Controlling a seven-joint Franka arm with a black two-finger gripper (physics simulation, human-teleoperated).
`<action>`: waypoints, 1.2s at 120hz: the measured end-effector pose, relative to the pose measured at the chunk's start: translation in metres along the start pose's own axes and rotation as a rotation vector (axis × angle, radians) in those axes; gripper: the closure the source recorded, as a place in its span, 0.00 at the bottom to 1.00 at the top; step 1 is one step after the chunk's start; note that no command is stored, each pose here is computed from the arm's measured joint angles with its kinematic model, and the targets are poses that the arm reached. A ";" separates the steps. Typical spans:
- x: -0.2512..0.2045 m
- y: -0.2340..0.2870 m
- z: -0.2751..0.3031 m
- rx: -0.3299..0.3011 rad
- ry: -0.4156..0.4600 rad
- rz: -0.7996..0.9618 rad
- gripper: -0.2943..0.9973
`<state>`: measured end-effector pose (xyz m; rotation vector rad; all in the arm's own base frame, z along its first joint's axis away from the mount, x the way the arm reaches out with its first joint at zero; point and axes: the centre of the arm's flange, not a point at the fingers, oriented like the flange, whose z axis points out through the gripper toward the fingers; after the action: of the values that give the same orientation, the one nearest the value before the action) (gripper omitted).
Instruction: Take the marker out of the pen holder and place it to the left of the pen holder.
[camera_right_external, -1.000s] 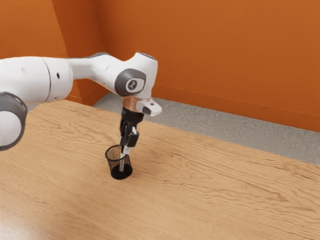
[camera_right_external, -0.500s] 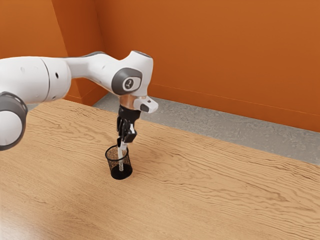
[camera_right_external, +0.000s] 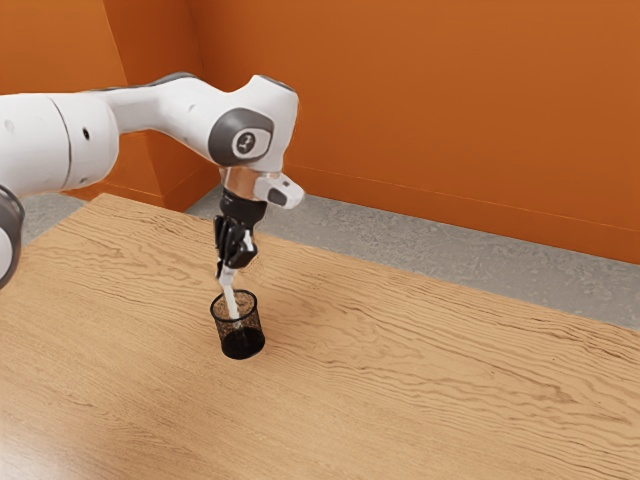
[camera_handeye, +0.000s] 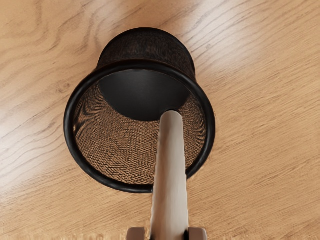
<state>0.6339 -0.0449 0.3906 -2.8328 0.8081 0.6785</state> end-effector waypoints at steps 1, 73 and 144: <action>-0.003 0.001 -0.003 0.004 0.003 -0.002 0.82; -0.136 -0.075 0.051 -0.238 -0.334 -0.250 0.84; -0.132 -0.107 0.109 -0.400 -0.495 -0.306 0.36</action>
<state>0.5476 0.1336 0.3522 -2.8018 0.1661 1.5371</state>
